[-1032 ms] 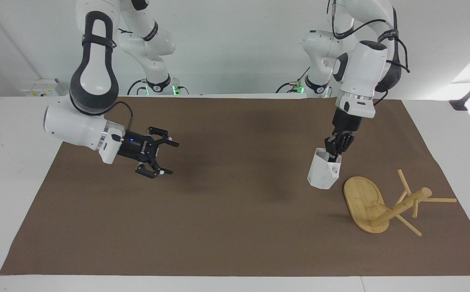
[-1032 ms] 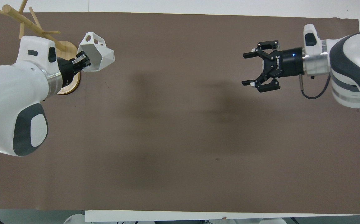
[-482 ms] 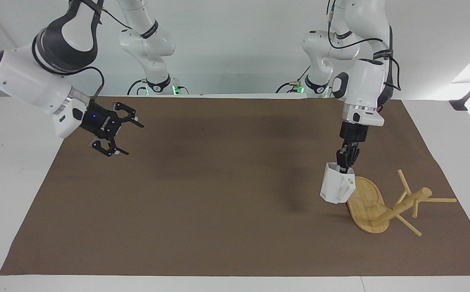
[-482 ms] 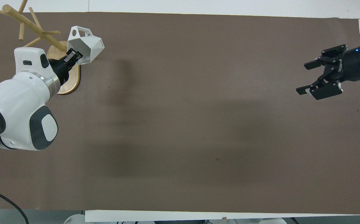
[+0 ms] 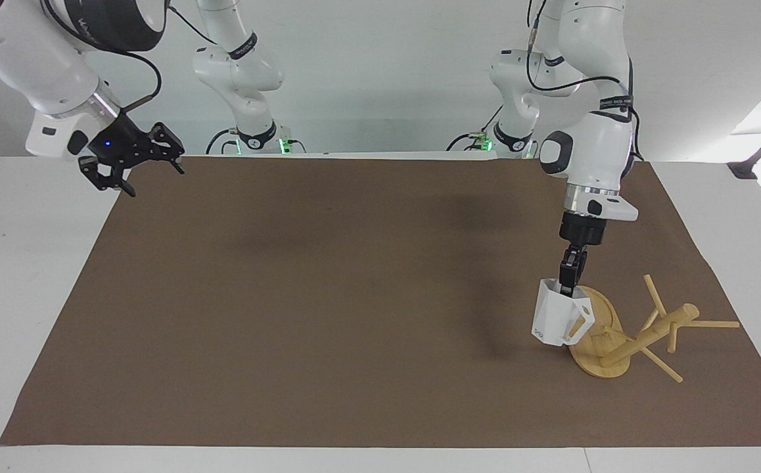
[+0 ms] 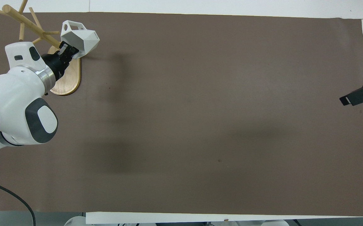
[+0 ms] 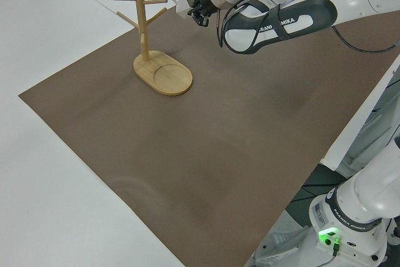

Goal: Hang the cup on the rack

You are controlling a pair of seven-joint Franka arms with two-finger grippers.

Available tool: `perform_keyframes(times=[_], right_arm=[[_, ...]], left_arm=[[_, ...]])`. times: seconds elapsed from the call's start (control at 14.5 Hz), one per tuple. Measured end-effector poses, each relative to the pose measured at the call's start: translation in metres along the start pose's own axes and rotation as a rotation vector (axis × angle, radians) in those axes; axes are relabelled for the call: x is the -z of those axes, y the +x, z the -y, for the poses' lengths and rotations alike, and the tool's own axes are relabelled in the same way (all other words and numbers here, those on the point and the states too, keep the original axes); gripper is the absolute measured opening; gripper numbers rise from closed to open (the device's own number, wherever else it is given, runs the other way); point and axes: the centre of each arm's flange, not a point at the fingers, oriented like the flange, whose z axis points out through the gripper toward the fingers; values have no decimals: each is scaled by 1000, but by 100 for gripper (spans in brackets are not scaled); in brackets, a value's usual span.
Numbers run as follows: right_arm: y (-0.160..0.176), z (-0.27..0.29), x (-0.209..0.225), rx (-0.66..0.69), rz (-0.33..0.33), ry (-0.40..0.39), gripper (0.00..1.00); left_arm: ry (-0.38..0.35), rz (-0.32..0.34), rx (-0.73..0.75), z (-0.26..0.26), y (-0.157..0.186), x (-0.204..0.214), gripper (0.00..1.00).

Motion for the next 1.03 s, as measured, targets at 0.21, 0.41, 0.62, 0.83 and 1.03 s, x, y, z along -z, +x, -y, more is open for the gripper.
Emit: perform_keyframes(times=[0.21, 0.41, 0.62, 0.83, 1.03], right_arm=[[-15, -2, 16, -196, 49, -29, 100], [-18, -4, 16, -307, 58, -30, 100], [-20, -2, 15, -337, 71, -27, 100], [-30, 4, 13, -349, 86, -25, 100], [-33, 7, 14, -350, 76, -30, 100]], left_arm=[[5, -9, 11, 5, 7, 0, 4], [20, -6, 15, 10, 8, -7, 4], [34, 2, 32, 16, 6, -14, 4], [40, -6, 54, 23, 14, -15, 4], [44, -13, 64, 27, 21, -14, 4]])
